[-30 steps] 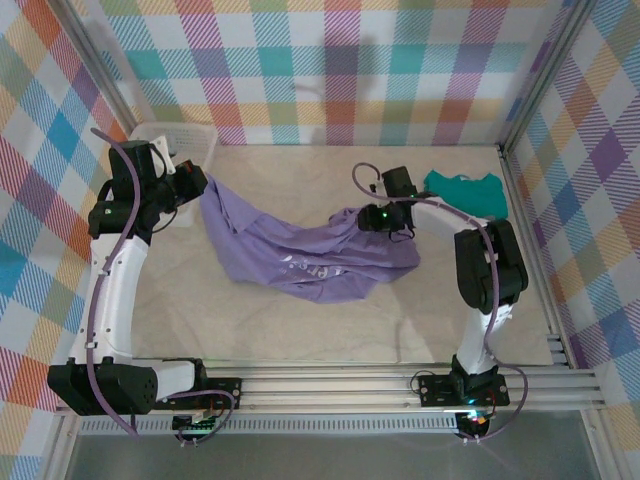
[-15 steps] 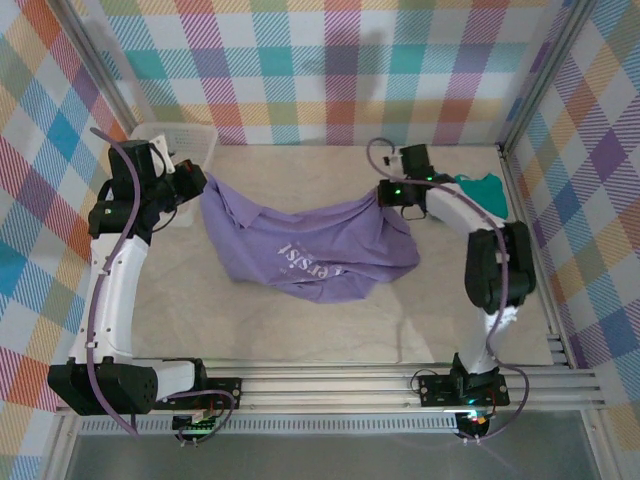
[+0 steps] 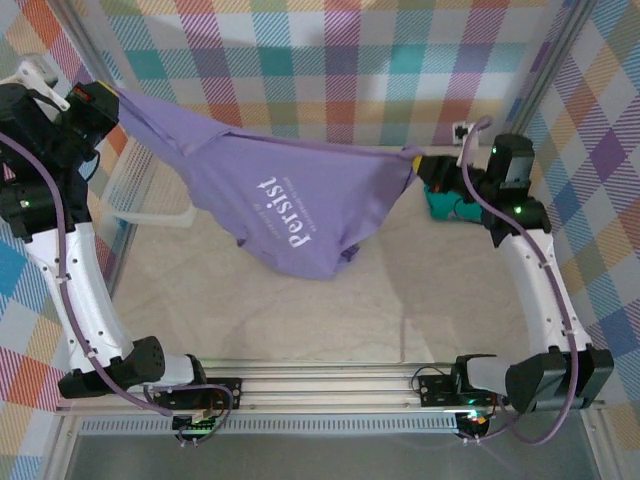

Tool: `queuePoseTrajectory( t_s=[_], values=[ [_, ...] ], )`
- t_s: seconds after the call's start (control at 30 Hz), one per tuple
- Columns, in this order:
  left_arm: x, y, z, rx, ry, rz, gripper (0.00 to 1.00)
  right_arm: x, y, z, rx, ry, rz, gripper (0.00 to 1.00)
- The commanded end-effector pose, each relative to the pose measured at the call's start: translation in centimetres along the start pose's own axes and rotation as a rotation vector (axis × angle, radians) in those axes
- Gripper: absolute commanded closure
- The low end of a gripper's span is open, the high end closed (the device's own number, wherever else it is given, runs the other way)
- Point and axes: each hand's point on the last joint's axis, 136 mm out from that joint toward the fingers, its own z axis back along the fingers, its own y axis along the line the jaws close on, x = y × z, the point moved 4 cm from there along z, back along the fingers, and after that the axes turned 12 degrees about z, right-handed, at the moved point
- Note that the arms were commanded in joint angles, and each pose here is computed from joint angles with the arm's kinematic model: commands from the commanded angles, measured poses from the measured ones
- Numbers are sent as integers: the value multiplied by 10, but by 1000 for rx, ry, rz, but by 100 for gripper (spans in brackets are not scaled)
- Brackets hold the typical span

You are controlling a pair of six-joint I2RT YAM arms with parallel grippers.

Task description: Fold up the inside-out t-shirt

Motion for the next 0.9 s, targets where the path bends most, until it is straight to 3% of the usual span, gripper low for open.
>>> queuePoseTrajectory(
  t_s=[0.0, 0.23, 0.3, 0.4, 0.57, 0.7, 0.87],
  values=[
    [-24, 20, -1, 19, 93, 53, 100, -61, -1, -4, 68, 135, -199, 99],
    [-120, 120, 12, 204, 264, 93, 100, -220, -16, -3, -153, 443, -418, 96],
    [-149, 140, 15, 213, 336, 145, 100, -251, -21, -9, -227, 531, -420, 90],
    [-189, 161, 22, 223, 429, 179, 100, -258, -22, -18, -323, 587, -280, 80],
    [-227, 182, 29, 240, 519, 194, 100, -249, -3, -43, -362, 636, -21, 65],
    [-232, 190, 34, 271, 523, 165, 100, -258, -1, -60, -398, 715, 74, 58],
    [-230, 191, 36, 279, 499, 151, 100, -246, -16, -60, -509, 726, 138, 50]
  ],
)
